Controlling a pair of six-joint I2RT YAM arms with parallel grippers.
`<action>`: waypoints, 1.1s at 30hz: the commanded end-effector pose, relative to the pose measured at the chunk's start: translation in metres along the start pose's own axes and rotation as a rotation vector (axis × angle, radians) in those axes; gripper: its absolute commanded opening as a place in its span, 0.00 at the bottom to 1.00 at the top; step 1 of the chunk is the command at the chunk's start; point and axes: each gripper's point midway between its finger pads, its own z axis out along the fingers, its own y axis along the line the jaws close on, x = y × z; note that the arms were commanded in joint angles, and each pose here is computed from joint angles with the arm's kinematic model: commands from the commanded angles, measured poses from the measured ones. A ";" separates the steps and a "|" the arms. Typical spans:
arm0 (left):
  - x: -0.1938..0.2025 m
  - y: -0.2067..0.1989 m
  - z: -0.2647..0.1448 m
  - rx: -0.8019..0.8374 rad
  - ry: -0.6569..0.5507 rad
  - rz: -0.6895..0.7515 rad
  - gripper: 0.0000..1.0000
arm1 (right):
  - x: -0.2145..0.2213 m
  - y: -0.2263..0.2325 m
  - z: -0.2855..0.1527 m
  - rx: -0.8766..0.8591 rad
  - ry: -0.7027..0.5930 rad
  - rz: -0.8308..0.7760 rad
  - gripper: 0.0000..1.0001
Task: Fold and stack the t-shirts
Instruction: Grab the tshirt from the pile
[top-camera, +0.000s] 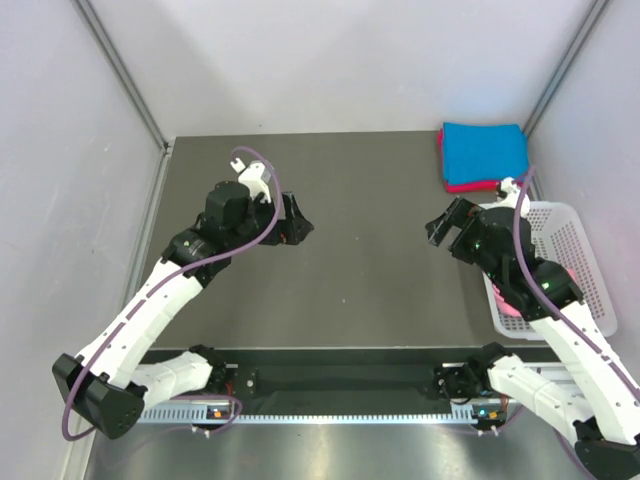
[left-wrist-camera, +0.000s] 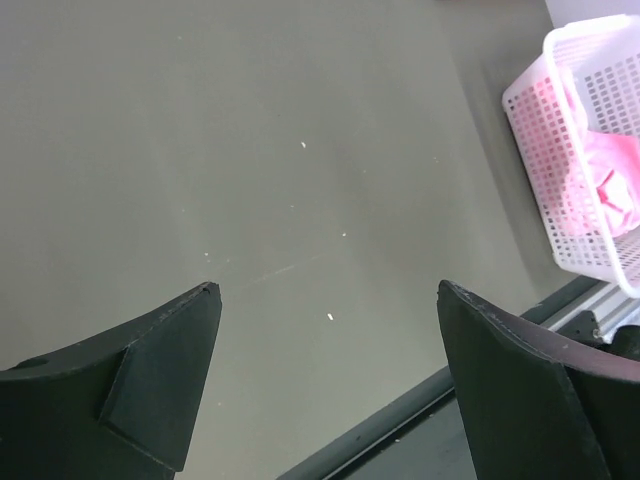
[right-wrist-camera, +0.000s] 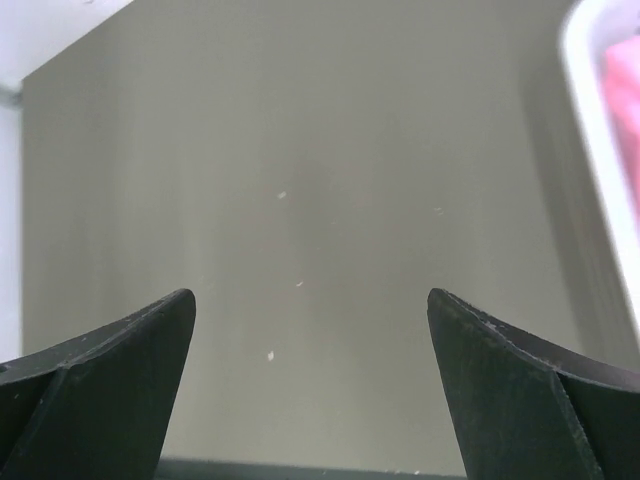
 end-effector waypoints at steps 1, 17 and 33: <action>0.000 0.007 -0.005 -0.023 -0.014 0.046 0.93 | -0.014 -0.032 0.004 0.177 -0.110 0.044 1.00; 0.025 0.026 -0.006 -0.046 0.006 0.119 0.93 | -0.068 -0.212 0.003 0.848 -0.166 0.180 0.99; 0.028 0.019 -0.006 -0.028 0.043 0.066 0.90 | 0.015 -0.335 0.056 1.017 -0.018 0.495 0.95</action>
